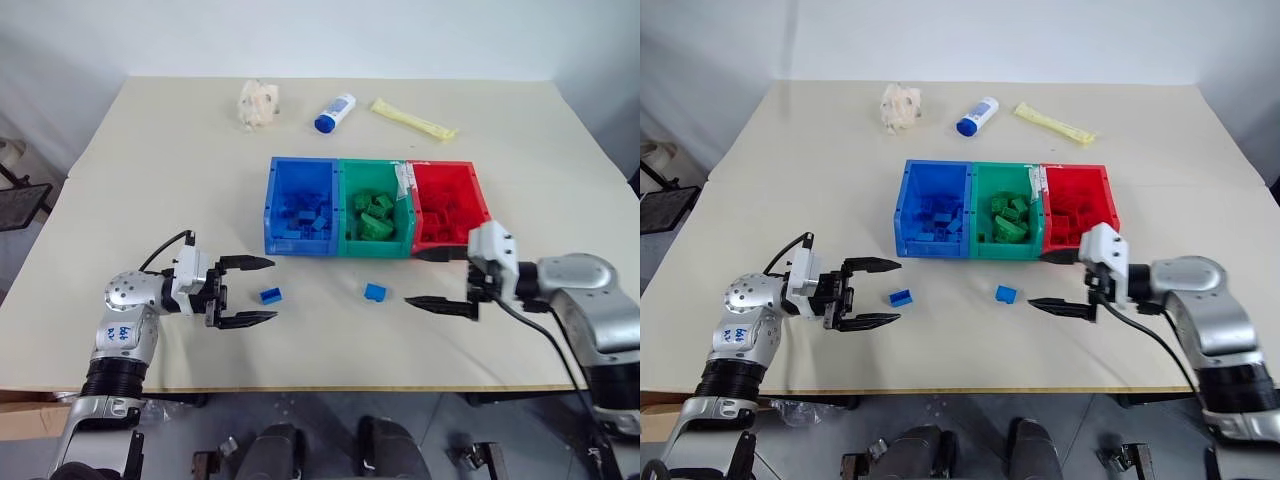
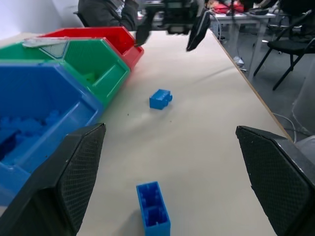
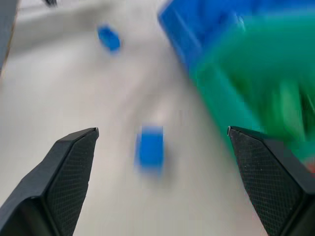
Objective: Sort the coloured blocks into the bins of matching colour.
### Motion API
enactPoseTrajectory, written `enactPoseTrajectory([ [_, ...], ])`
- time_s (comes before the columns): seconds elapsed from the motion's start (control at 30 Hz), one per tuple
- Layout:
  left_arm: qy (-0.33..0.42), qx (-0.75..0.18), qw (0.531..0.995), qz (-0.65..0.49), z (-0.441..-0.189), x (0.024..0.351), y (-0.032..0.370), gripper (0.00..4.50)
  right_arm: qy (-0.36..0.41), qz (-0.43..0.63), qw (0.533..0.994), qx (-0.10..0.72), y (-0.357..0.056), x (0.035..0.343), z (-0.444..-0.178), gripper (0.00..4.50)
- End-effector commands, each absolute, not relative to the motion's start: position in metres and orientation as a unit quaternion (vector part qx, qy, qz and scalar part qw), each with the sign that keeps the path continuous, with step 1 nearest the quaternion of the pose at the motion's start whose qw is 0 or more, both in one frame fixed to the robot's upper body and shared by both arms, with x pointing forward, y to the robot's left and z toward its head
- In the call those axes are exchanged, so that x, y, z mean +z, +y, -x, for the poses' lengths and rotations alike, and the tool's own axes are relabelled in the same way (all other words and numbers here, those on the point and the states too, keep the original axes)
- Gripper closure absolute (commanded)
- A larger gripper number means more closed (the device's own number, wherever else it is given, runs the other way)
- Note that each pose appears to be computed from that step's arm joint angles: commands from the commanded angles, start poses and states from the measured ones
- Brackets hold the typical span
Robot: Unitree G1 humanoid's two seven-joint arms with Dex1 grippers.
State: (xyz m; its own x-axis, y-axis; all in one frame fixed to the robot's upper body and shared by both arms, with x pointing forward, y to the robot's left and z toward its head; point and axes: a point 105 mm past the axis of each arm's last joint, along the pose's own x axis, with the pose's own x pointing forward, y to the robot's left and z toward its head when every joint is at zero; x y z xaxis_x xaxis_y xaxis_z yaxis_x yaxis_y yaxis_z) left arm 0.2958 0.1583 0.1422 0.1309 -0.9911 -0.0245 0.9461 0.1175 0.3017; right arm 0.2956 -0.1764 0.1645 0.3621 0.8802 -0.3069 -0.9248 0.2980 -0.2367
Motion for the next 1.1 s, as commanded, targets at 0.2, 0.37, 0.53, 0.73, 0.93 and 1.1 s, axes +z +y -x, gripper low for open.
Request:
enactPoseTrajectory([
  [0.2, -0.104, -0.658, 0.735, -0.130, -0.297, 0.147, 0.157, 0.00, 0.091, 0.209, 0.843, 0.486, -0.233, 0.169, -0.262, 0.11],
  [0.37, -0.106, -0.661, 0.732, -0.127, -0.299, 0.147, 0.155, 0.00, 0.087, 0.207, 0.848, 0.481, -0.227, 0.170, -0.259, 0.11],
  [0.53, -0.110, -0.663, 0.730, -0.128, -0.300, 0.149, 0.152, 0.00, 0.077, 0.199, 0.843, 0.494, -0.208, 0.167, -0.265, 0.11],
  [0.73, -0.113, -0.664, 0.728, -0.129, -0.296, 0.148, 0.151, 0.00, 0.064, 0.183, 0.840, 0.507, -0.172, 0.150, -0.288, 0.11],
  [0.93, -0.115, -0.662, 0.730, -0.127, -0.293, 0.149, 0.148, 0.00, 0.065, 0.181, 0.846, 0.498, -0.157, 0.133, -0.313, 0.11],
  [1.1, -0.114, -0.654, 0.737, -0.128, -0.291, 0.149, 0.151, 0.00, 0.065, 0.176, 0.842, 0.505, -0.143, 0.123, -0.327, 0.11],
])
